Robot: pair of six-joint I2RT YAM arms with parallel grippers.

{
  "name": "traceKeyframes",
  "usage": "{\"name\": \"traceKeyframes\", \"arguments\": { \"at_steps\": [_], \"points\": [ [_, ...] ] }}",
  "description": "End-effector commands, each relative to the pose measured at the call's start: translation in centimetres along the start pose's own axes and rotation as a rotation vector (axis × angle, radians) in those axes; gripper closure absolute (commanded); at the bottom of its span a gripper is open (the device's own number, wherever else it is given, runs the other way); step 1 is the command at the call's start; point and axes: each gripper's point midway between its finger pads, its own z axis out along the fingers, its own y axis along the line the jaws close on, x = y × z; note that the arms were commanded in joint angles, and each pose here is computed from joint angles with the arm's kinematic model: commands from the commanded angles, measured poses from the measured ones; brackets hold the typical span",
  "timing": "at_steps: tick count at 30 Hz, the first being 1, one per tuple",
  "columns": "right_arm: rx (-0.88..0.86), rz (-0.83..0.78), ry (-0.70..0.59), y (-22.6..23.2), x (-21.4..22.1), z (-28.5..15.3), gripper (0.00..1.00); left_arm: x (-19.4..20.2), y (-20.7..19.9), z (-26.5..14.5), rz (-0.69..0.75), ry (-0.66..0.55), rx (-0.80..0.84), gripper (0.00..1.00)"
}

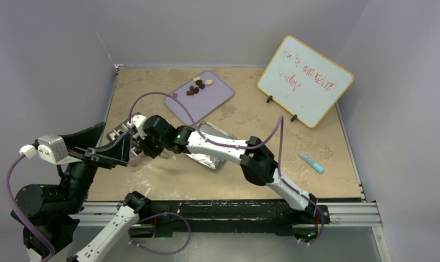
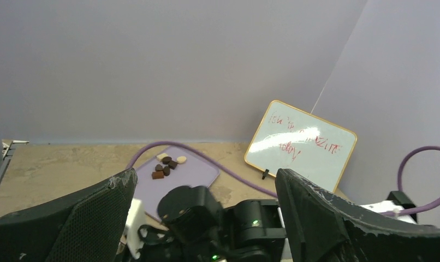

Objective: Pack the chocolate
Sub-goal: Place the fake chocolate in the packing box, then adjust the clamp.

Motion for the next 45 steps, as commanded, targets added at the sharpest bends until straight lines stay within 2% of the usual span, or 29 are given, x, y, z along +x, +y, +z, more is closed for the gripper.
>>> {"name": "traceKeyframes", "arguments": {
  "at_steps": [1, 7, 16, 20, 22, 32, 45],
  "points": [
    [0.012, -0.036, -0.269, 0.4, -9.9, -7.8, 0.66, -1.6, 0.4, -0.8, 0.003, -0.053, -0.024, 0.04],
    [0.050, -0.020, -0.289, -1.4, -9.9, -11.4, 0.67, 0.7, 1.3, -0.3, 0.004, -0.005, -0.061, 0.00],
    [0.131, 0.069, -0.314, -5.8, -7.3, -17.1, 0.67, 7.2, 3.8, 2.2, -0.057, 0.124, -0.206, 0.00],
    [0.156, 0.095, -0.320, -7.2, -5.7, -18.6, 0.67, 11.3, 3.5, 3.9, -0.070, 0.262, -0.208, 0.08],
    [0.162, 0.105, -0.332, -7.6, -5.3, -19.3, 0.67, 13.1, 3.5, 4.8, -0.085, 0.324, -0.223, 0.09],
    [0.170, 0.104, -0.356, -7.6, -4.0, -21.9, 0.67, 17.5, 2.4, 9.3, -0.136, 0.439, -0.220, 0.13],
    [0.155, 0.077, -0.384, -6.6, -3.6, -25.3, 0.67, 23.2, 4.0, 11.6, -0.057, 0.587, -0.294, 0.12]
  ]
}}
